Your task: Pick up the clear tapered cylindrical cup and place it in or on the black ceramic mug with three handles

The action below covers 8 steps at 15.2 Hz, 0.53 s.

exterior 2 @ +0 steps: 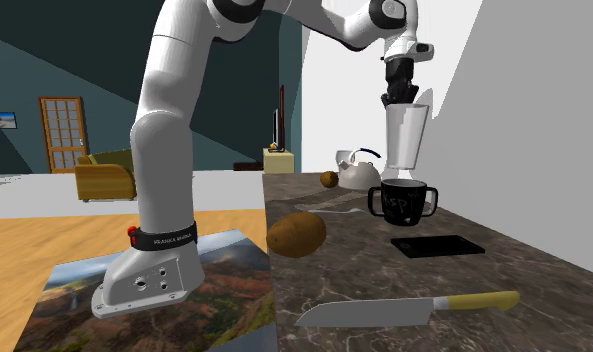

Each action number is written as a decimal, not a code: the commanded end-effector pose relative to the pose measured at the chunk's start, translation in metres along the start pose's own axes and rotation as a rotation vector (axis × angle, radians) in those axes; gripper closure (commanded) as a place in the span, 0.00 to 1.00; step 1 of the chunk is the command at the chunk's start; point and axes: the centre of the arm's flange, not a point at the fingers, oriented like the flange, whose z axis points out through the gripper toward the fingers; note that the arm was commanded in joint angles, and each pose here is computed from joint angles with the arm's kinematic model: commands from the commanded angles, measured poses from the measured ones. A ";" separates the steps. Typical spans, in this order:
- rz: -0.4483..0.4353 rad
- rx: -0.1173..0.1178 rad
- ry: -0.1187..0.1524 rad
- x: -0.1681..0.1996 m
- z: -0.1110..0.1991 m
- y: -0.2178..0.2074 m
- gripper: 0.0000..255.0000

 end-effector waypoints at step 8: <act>0.000 0.000 0.001 0.002 0.037 -0.005 1.00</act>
